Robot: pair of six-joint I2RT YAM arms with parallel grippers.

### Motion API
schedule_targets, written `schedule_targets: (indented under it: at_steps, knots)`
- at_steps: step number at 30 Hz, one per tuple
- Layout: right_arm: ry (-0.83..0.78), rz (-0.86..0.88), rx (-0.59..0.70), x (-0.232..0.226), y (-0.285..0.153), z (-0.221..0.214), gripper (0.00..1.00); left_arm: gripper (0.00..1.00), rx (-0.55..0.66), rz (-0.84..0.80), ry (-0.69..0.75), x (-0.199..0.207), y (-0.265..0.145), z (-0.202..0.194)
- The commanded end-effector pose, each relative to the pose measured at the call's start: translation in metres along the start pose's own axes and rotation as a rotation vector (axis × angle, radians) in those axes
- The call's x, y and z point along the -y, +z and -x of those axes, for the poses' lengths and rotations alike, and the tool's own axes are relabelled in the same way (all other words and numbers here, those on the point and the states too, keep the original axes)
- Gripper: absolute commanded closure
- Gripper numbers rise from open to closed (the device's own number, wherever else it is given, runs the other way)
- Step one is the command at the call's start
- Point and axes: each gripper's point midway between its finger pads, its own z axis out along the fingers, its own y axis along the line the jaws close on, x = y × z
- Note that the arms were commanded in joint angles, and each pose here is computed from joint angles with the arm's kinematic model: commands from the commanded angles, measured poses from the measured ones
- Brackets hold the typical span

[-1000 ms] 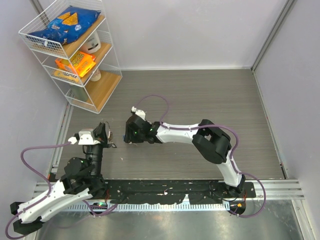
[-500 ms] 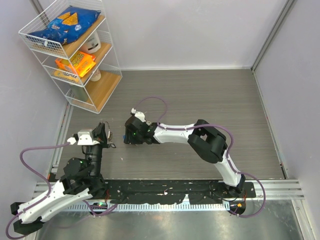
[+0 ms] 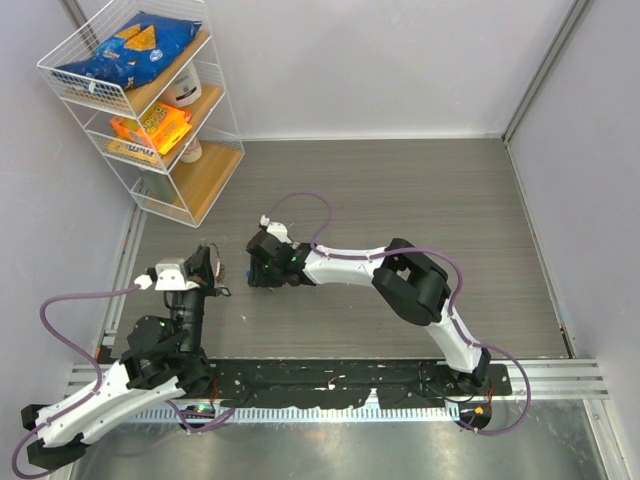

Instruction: Put the keys on the keyring

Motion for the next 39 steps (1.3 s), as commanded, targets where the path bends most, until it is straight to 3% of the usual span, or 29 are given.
schedule_targets:
  at_steps: [1,6,19,31,39]
  knots:
    - [-0.009,-0.011,0.028,-0.007,0.002,0.009,0.61,1.00,0.036,0.005,-0.075,-0.001,0.000,0.011]
    - [-0.014,-0.027,0.022,-0.005,0.007,0.008,0.63,1.00,0.037,0.004,-0.077,-0.001,0.000,0.011]
    - [-0.029,-0.058,0.018,0.007,0.004,0.004,0.94,1.00,0.038,0.001,-0.081,-0.002,-0.001,0.012]
    - [-0.184,-0.041,0.140,0.021,-0.066,0.026,0.94,1.00,0.030,-0.058,-0.077,0.012,0.001,0.009]
    - [-0.435,-0.095,0.095,0.082,-0.103,-0.005,0.94,1.00,0.017,-0.145,-0.067,0.032,0.002,0.008]
